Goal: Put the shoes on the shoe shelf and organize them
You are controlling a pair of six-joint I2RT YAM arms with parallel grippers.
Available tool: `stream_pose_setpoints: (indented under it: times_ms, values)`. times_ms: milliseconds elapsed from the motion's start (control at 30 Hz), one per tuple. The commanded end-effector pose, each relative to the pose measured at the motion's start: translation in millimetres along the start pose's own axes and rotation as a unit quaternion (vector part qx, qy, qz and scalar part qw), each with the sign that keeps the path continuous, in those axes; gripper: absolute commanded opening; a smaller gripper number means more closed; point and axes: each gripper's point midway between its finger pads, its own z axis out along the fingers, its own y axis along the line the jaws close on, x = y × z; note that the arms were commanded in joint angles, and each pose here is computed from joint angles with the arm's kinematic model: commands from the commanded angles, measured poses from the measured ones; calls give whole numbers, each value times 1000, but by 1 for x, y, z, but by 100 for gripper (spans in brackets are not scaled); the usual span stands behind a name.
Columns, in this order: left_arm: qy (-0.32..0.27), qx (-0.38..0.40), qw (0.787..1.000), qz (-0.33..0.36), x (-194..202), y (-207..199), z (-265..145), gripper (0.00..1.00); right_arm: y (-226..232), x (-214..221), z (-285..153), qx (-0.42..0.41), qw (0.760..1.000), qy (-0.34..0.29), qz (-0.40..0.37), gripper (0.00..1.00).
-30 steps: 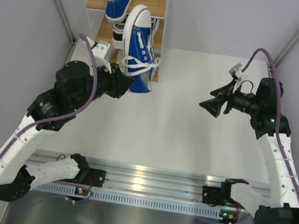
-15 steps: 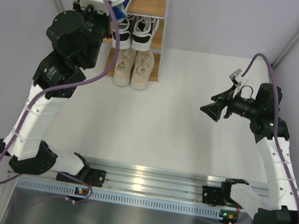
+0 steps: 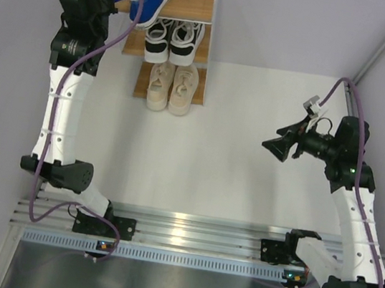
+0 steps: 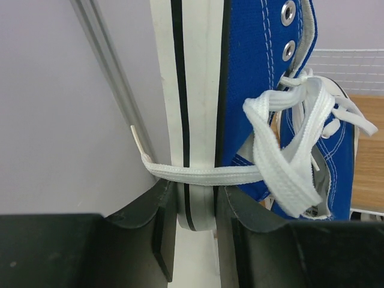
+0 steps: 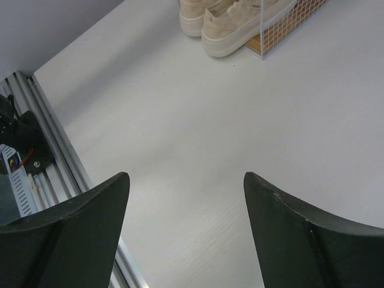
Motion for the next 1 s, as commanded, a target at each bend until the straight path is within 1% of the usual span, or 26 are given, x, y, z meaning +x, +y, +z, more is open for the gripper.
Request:
stream_pose_setpoints:
  times_ms: [0,33,100,133,200,367,433,500,600,700,833,967]
  values:
    - [-79,47,993,-71,-50,-4,-4,0,4,-9,-5,-5,1000,-22,-14,77]
    - [-76,72,991,-83,-47,-14,-3,0,-3,-10,-9,9,1000,-26,-11,77]
    - [-68,89,990,-81,-41,-18,-1,0,-5,-10,-10,12,999,-28,-6,77]
    - [-56,106,988,-102,-34,-27,1,0,-6,-10,-10,14,999,-31,-6,77]
    - [-40,133,984,-109,-25,-40,3,0,-8,-10,-12,18,999,-33,0,77]
    - [11,158,979,-129,6,-57,8,0,-12,-13,-15,24,999,-41,4,77]
    - [23,166,976,-142,13,-64,12,0,-15,-13,-16,28,999,-43,6,77]
    - [31,203,967,-153,17,-79,10,0,-16,-14,-18,30,998,-46,6,77]
    - [46,238,953,-181,23,-99,15,0,-17,-13,-18,33,998,-48,9,77]
    - [48,270,938,-212,20,-114,18,0,-18,-15,-19,35,998,-51,8,77]
    - [57,303,923,-231,22,-130,20,0,-20,-14,-20,38,998,-51,8,77]
    - [72,314,916,-239,33,-139,26,0,-21,-14,-22,41,998,-52,7,77]
